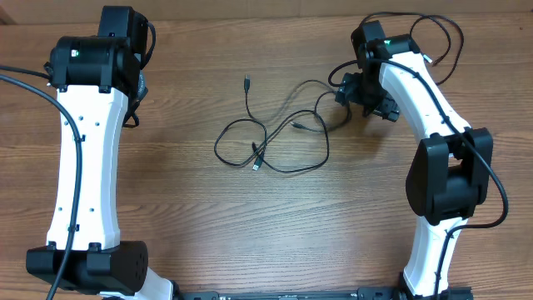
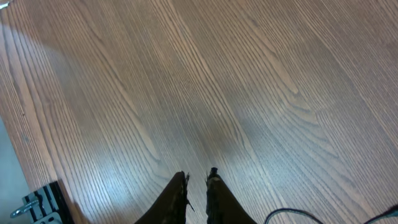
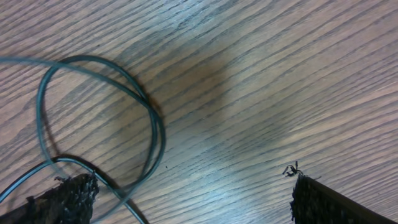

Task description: Untangle cables

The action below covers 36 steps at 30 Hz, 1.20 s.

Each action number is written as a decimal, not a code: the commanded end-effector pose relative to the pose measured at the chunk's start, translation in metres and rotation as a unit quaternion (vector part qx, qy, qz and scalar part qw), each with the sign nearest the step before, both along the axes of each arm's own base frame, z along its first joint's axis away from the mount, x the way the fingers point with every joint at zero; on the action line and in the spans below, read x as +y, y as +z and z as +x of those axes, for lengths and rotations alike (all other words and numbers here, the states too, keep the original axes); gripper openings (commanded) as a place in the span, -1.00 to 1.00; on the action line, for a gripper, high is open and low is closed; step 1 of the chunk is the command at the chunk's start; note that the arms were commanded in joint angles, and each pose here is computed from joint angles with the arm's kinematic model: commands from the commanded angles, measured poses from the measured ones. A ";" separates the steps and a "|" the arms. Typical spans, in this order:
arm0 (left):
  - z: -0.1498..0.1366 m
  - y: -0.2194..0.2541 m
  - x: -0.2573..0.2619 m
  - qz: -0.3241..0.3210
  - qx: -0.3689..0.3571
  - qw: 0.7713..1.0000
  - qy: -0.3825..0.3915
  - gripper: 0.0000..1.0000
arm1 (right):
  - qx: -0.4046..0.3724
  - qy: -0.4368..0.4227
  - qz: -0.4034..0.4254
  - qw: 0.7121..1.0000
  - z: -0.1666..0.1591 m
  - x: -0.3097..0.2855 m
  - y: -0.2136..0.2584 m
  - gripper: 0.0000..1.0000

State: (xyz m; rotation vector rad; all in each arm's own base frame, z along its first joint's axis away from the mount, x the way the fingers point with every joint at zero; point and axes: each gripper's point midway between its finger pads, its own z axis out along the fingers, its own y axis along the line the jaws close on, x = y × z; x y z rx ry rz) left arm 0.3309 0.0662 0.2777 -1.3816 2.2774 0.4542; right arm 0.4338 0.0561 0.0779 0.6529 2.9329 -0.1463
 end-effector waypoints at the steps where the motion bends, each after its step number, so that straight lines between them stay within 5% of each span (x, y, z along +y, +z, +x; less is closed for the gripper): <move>1: 0.000 0.005 0.002 0.004 -0.011 1.000 0.009 -0.55 | 0.004 0.000 0.008 1.000 -0.001 0.005 -0.004 1.00; 14: 0.023 -0.029 -0.055 -0.134 0.043 0.978 -0.152 -0.39 | 0.001 0.103 0.188 0.977 0.000 0.088 0.002 0.98; 25: 0.034 -0.052 -0.106 -0.233 0.081 0.917 -0.315 -0.56 | -0.050 0.180 0.197 0.962 0.005 0.156 0.009 1.00; 36: 0.008 0.001 -0.126 -0.243 0.011 0.895 -0.374 -0.65 | -0.111 0.142 0.222 0.958 0.032 0.173 0.021 1.00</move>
